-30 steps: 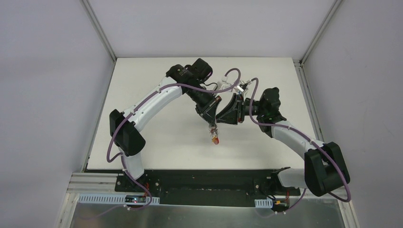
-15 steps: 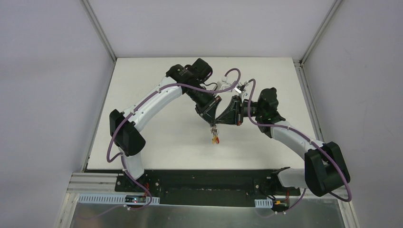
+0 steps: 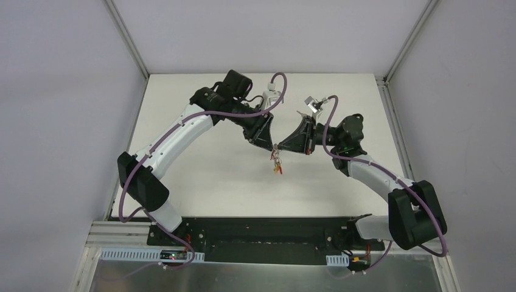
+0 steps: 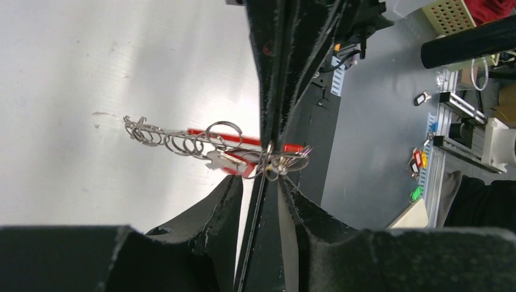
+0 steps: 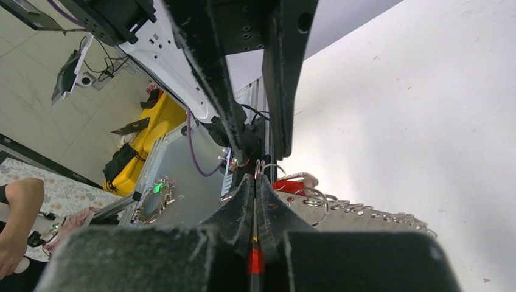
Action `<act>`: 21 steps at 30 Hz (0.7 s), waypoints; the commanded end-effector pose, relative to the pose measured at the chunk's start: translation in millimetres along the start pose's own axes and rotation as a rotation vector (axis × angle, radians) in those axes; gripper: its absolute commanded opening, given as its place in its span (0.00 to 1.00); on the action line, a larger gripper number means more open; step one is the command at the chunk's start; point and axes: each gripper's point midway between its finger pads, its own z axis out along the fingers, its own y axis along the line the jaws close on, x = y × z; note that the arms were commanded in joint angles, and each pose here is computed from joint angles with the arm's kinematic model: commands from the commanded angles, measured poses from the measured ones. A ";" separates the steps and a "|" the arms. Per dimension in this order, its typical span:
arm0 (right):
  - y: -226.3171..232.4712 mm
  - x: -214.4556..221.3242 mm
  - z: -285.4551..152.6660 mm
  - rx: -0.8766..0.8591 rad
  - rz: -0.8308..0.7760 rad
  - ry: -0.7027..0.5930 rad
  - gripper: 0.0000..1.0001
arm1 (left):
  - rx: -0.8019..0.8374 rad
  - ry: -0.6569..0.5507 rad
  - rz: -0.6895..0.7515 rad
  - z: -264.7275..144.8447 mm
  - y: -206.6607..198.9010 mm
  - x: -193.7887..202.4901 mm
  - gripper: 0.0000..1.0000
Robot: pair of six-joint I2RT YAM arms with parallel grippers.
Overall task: Put the keys on the keyring
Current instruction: Adjust the key on the keyring.
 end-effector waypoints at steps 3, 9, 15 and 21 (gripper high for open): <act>8.4 -15.1 -0.4 -0.020 -0.065 -0.049 0.00 | 0.079 -0.076 0.026 -1.0 -18.8 -15.5 0.29; 7.3 -15.4 -1.3 -0.017 -0.063 -0.050 0.00 | 0.103 -0.071 -0.002 6.0 -16.2 -12.8 0.28; 5.9 -14.0 -1.3 -0.015 -0.060 -0.047 0.00 | 0.110 -0.072 -0.005 7.9 -15.3 -13.1 0.24; 3.4 -13.9 -1.7 -0.009 -0.060 -0.051 0.00 | 0.125 -0.071 -0.013 10.3 -15.4 -13.5 0.10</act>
